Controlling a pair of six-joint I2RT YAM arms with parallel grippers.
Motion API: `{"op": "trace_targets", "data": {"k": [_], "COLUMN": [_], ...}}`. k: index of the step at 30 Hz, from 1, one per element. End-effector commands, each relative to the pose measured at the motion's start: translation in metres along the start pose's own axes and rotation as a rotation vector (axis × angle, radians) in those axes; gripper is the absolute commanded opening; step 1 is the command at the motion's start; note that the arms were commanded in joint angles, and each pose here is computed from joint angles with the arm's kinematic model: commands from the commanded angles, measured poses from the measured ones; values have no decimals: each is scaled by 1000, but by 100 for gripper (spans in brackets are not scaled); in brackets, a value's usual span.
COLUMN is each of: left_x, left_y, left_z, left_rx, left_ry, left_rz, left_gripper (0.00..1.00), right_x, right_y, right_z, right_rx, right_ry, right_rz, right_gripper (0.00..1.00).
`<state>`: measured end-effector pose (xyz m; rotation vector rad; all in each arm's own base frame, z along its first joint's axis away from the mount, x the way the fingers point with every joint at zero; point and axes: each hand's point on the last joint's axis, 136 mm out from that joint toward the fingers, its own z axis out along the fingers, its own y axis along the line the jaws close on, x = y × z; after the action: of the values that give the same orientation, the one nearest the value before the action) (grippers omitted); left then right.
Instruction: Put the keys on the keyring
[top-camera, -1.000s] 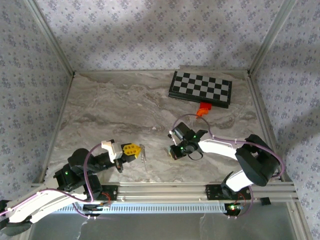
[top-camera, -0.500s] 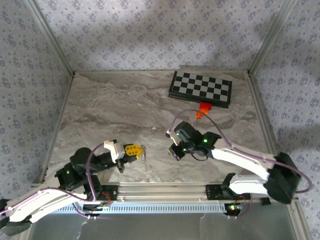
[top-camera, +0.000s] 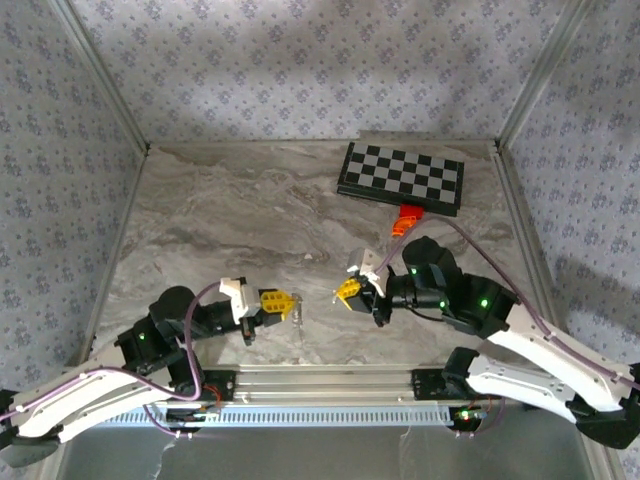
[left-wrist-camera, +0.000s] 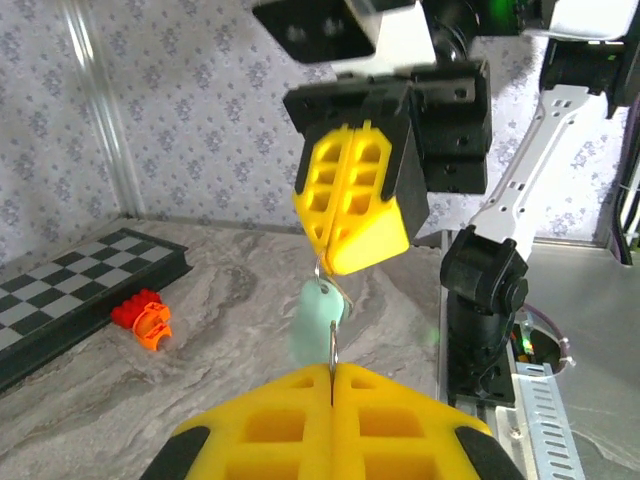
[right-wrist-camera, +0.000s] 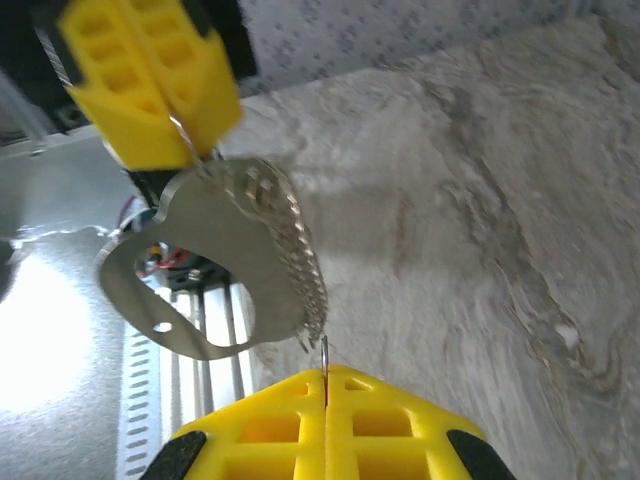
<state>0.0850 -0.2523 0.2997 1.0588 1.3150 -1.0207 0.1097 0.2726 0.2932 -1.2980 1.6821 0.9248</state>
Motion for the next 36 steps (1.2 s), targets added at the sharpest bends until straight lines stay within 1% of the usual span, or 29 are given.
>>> {"op": "trace_targets", "data": {"k": [1,8,13,24,30,33,35,36], "left_x": [-33,-36,-38,-40,-40,-40,-38,-36], "left_y": [-10,-12,-12,-15,-14,-11,-6,-2], "left_z": [0,6,11,13,12,11,11,10], "left_rx": [58,84,88,106,102,83,53,28], "left_ry": [-78,-90,-97,-104,-106,-105,-100,-96], "left_rz": [60,81,91,104,102,102,99,97], "left_gripper": [0,0,0,0,0,0,0,0], "right_x": [-12,-24,-31,-36,-35,-30,-18,-11], "right_y": [23,29,34,36,35,28,17,5], "right_z": [-4,-3,0,2,3,3,6,8], "right_rx": [-123,-156,-191,-200,-196,-154,-93,-32], "right_ry": [10,-36,-84,-125,-125,-103,-57,-30], "right_rz": [-55,-69,-43,-26,-24,-14,33,64], "right_gripper": [0,0,0,0,0,0,0,0]}}
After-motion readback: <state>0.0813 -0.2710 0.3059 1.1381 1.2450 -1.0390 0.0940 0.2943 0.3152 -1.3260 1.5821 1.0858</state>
